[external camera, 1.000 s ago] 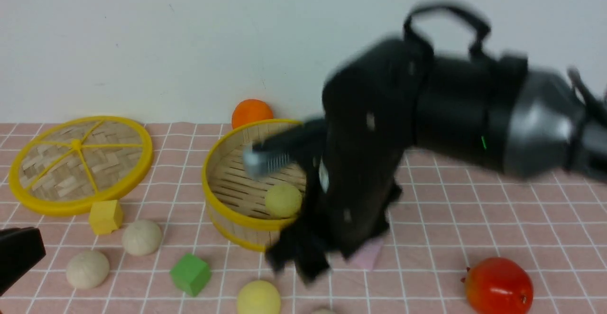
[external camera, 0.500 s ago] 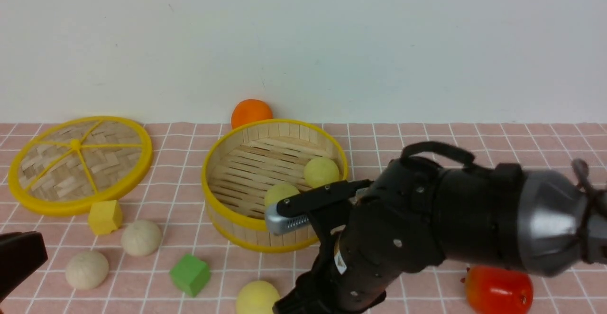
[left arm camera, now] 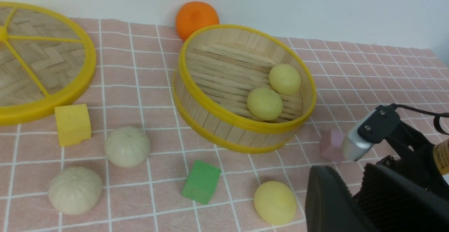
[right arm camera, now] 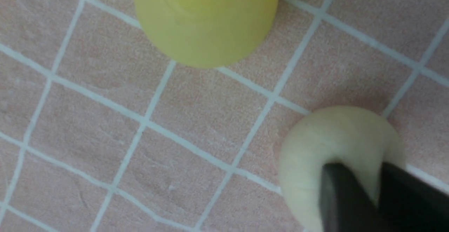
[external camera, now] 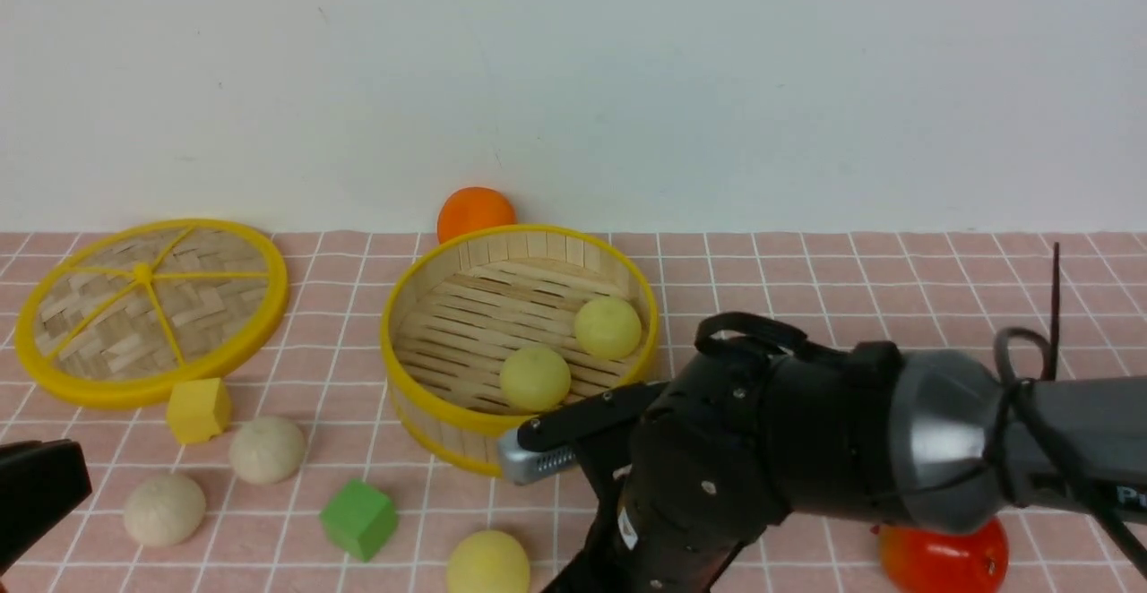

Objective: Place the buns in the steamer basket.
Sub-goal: Use the right arm to put the steamed stuffed bun into the steamer

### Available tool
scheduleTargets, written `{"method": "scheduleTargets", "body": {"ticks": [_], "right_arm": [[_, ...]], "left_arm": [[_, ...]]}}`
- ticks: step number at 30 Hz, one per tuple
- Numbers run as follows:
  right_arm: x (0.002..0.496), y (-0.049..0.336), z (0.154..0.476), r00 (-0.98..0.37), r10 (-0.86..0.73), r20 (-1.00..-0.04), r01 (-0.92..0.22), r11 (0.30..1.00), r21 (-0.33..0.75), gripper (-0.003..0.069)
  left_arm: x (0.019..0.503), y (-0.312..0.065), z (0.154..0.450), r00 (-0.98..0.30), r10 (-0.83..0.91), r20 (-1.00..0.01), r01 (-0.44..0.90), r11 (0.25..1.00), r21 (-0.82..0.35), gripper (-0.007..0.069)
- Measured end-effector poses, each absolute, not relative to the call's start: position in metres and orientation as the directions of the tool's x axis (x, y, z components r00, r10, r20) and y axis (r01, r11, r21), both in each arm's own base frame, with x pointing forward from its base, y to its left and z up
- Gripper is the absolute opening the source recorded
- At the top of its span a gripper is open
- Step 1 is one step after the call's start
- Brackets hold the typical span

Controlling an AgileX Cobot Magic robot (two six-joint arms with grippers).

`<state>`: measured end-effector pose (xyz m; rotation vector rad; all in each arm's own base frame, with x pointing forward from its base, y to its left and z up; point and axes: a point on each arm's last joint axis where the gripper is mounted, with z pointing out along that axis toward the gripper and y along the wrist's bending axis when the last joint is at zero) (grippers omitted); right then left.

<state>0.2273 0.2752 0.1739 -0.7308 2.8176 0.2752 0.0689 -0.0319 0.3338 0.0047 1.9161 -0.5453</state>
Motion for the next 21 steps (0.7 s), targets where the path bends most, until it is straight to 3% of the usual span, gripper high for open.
{"method": "scheduleTargets", "body": {"ticks": [1,7,10,11,14,17,21], "right_arm": [[0.227,0.273,0.178,-0.854,-0.453,-0.256,-0.494,0.860,0.125,0.0037],[0.250,0.261,0.228,-0.858,-0.439,-0.267,-0.488,0.859,0.154,0.0032],[0.286,0.253,0.268,-0.846,-0.384,-0.370,-0.476,0.856,0.201,0.0032],[0.313,0.247,0.291,-0.825,-0.330,-0.459,-0.468,0.854,0.228,0.0032],[0.364,0.238,0.315,-0.770,-0.226,-0.596,-0.449,0.856,0.255,0.0032],[0.403,0.234,0.309,-0.739,-0.169,-0.653,-0.442,0.853,0.279,0.0032],[0.439,0.244,0.268,-0.744,-0.187,-0.642,-0.458,0.842,0.285,0.0032]], "left_arm": [[0.069,-0.032,0.334,-0.411,-0.246,-0.878,0.253,0.894,-0.369,0.0193],[0.069,-0.032,0.334,-0.412,-0.245,-0.877,0.253,0.894,-0.369,0.0201],[0.069,-0.032,0.333,-0.413,-0.245,-0.877,0.253,0.894,-0.369,0.0202],[0.069,-0.032,0.333,-0.414,-0.244,-0.877,0.253,0.895,-0.369,0.0202],[0.069,-0.032,0.333,-0.415,-0.244,-0.877,0.253,0.895,-0.369,0.0206],[0.069,-0.032,0.333,-0.415,-0.244,-0.877,0.253,0.895,-0.369,0.0210],[0.069,-0.032,0.333,-0.415,-0.244,-0.877,0.253,0.895,-0.369,0.0214]]}}
